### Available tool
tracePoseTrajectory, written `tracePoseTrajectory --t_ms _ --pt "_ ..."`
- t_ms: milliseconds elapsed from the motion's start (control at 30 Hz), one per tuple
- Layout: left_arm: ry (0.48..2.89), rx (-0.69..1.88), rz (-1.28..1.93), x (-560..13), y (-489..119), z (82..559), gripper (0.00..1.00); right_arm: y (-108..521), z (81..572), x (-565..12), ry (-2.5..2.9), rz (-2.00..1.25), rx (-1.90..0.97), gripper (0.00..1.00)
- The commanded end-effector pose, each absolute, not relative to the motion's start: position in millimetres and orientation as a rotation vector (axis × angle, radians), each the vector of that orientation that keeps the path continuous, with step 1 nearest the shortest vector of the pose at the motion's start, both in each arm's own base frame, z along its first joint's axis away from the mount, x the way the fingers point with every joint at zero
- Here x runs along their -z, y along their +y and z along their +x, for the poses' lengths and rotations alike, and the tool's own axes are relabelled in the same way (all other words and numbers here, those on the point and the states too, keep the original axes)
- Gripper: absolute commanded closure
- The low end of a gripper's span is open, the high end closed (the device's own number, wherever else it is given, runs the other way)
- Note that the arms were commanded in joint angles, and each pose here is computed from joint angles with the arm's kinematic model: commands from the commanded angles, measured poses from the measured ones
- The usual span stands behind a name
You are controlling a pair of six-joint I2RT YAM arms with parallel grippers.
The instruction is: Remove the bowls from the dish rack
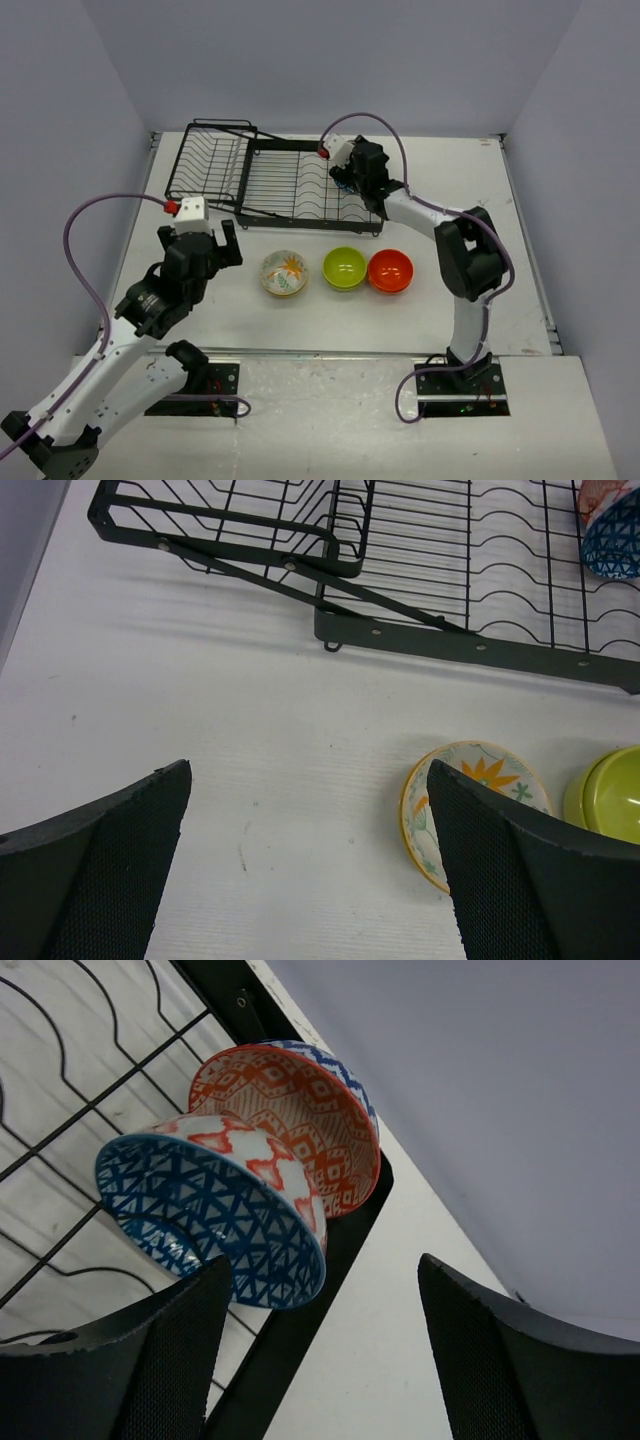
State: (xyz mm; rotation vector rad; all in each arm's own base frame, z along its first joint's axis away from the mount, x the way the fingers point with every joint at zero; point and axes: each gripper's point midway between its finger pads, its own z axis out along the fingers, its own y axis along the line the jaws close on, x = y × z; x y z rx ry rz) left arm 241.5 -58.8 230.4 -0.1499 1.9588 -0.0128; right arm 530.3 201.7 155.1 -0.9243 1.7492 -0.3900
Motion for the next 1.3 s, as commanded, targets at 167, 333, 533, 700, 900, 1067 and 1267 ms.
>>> tracePoseTrajectory --t_ms 167,333,533,700,900,1067,1267 --pt "1.897 0.062 -0.144 -244.7 -56.8 241.9 0.00 201.0 578.3 -163.5 1.599 -1.022 0.642 0.33" --pt "1.894 0.084 -0.121 -245.0 -60.2 241.3 0.00 212.9 581.8 -147.2 1.592 -1.076 0.639 0.54" --pt "1.883 0.122 -0.089 -248.0 -65.6 239.6 0.00 216.6 582.5 -136.2 1.587 -1.081 0.656 0.76" --pt "1.870 0.123 -0.094 -250.4 -63.4 237.8 0.00 214.0 585.4 -127.7 1.589 -1.057 0.685 0.91" --pt "1.842 0.134 -0.106 -255.7 -59.9 233.5 0.00 215.9 582.6 -131.9 1.560 -1.002 0.686 1.00" --pt "1.829 0.132 -0.118 -257.8 -57.4 232.6 0.00 217.2 580.3 -144.8 1.498 -0.946 0.721 1.00" --pt "1.842 0.127 -0.114 -255.5 -58.5 234.4 0.00 216.5 576.6 -167.5 1.400 -0.866 0.764 1.00"
